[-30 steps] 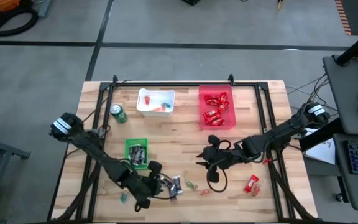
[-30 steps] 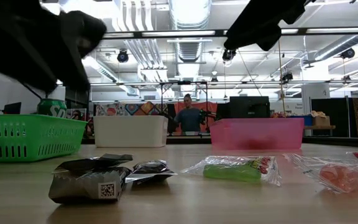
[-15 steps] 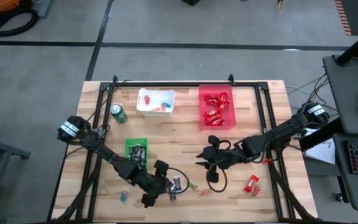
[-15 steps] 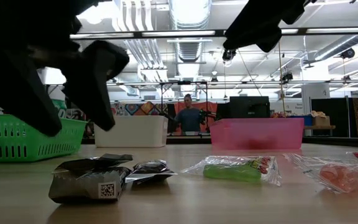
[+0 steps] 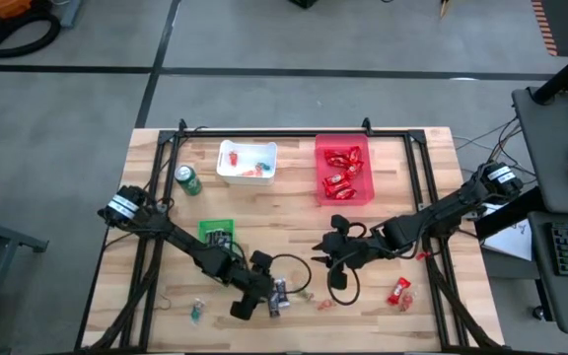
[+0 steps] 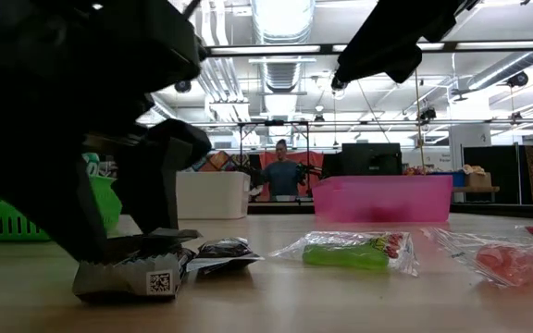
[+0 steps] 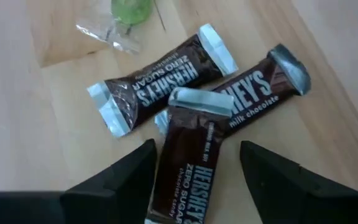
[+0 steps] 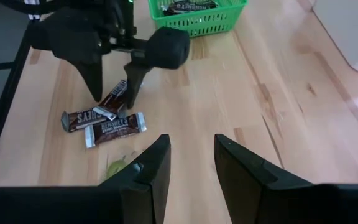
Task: Organize candy in baskets
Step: Put the brown chocolate into the green basket
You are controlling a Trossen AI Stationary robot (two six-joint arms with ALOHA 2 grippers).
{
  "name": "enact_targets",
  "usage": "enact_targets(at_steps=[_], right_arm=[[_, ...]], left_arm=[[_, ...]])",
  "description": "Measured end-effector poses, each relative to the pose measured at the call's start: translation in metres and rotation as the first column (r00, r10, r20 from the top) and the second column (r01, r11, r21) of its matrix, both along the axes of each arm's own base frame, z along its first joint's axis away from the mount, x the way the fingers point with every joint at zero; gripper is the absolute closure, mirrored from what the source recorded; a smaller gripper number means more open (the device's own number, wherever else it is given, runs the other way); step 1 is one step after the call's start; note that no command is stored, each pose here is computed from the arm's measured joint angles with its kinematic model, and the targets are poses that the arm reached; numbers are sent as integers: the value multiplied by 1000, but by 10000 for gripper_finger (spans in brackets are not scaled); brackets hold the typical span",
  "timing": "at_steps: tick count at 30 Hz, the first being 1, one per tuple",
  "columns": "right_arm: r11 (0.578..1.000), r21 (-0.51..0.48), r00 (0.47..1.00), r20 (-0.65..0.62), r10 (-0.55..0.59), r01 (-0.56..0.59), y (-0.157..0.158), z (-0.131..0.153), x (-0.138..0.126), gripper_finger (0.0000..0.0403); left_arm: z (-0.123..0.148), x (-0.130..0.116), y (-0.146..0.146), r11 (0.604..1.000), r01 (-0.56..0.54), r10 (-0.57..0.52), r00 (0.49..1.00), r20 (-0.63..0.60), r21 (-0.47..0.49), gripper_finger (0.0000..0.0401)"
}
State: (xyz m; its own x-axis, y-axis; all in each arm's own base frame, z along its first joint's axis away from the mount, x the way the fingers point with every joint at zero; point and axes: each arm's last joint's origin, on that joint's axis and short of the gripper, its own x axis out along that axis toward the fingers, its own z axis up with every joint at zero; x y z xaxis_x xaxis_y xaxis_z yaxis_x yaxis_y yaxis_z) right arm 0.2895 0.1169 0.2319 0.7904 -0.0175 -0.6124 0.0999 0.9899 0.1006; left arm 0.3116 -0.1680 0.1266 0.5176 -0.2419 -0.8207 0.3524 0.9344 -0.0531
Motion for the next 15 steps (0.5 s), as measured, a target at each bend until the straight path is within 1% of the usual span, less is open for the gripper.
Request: enact_targets(at_steps=[4,9,12,15], right_arm=[[1000,1,1000,-1,-1,1,0,0,0,287],[1000,2,1000,-1,-2,2,0,0,0,287],[1000,2,1000,0,-2,2,0,0,0,287],[1000,5,1000,6,-2,2,0,0,0,287]], left_arm=[[0,3,4,998,22,-23,1000,-18,-50,222],[0,5,8,994,59,-63,997,-37,-97,303],[1,5,8,992,79,-83,996,-29,-100,347],[3,7,7,990,102,-104,994,-14,-93,371]])
